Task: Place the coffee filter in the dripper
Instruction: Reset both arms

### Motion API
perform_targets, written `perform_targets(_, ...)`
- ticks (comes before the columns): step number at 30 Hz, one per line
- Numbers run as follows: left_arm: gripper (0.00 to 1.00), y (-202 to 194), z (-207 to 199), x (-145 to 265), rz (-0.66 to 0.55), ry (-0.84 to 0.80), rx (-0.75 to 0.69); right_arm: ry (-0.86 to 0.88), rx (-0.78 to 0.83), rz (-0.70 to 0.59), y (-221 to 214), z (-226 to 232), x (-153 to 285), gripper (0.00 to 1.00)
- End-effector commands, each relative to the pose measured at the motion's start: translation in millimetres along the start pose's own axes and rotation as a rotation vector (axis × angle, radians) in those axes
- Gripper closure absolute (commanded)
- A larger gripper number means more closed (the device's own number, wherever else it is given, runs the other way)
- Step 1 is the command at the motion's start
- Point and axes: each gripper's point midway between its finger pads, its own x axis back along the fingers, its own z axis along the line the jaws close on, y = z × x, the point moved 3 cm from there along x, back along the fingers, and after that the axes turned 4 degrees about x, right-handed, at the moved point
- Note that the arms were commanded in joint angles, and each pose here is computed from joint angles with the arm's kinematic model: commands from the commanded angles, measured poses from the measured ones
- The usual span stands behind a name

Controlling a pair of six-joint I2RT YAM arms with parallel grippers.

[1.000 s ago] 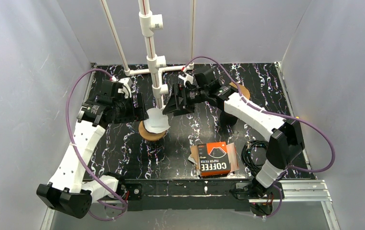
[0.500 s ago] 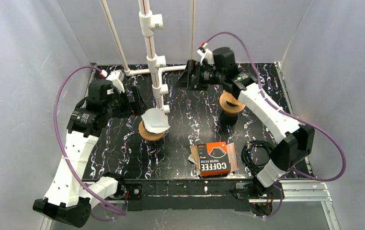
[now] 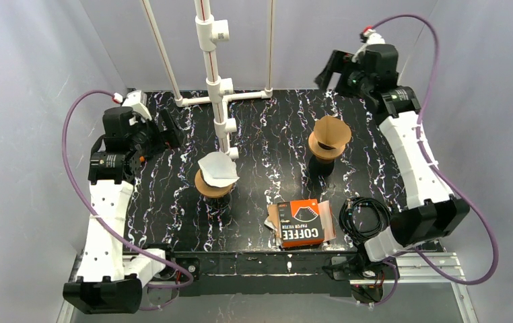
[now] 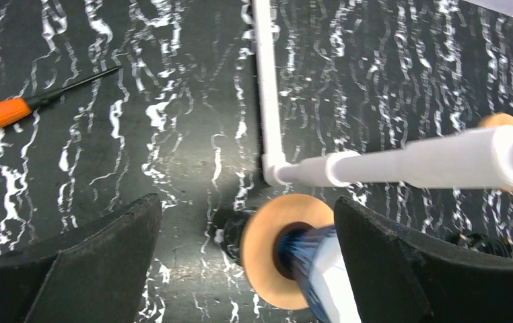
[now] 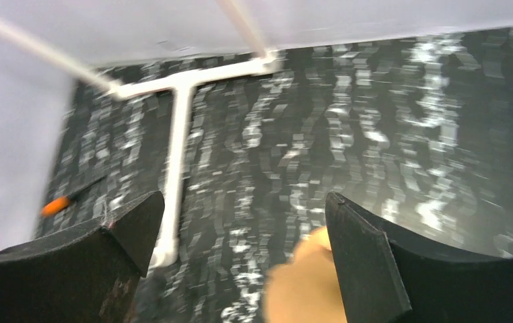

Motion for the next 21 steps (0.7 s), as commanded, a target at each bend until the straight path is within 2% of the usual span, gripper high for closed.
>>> perform_targets(1, 0.02, -12, 31, -14, 0.018, 0.043, 0.04, -0.398, 0.038, -0.145, 20, -78, 45, 0.02)
perform_targets(4, 0.02, -28, 50, -22, 0.044, 0.091, 0.074, -0.656, 0.011, -0.151, 3, -134, 66, 0.02)
perform_targets(7, 0.02, -41, 64, -26, 0.051, 0.129, 0.106, -1.017, -0.045, -0.129, -23, -189, 101, 0.02)
perform_targets(11, 0.02, -64, 85, -33, 0.078, 0.191, 0.146, -1.286, -0.08, -0.083, -65, -219, 128, 0.02)
perform_targets(17, 0.02, -85, 103, -47, 0.052, 0.231, 0.161, -1.424, -0.151, -0.009, -142, -237, 145, 0.02)
perform_targets(21, 0.02, -93, 117, -53, 0.015, 0.285, 0.158, -1.394, -0.191, 0.022, -197, -244, 150, 0.02)
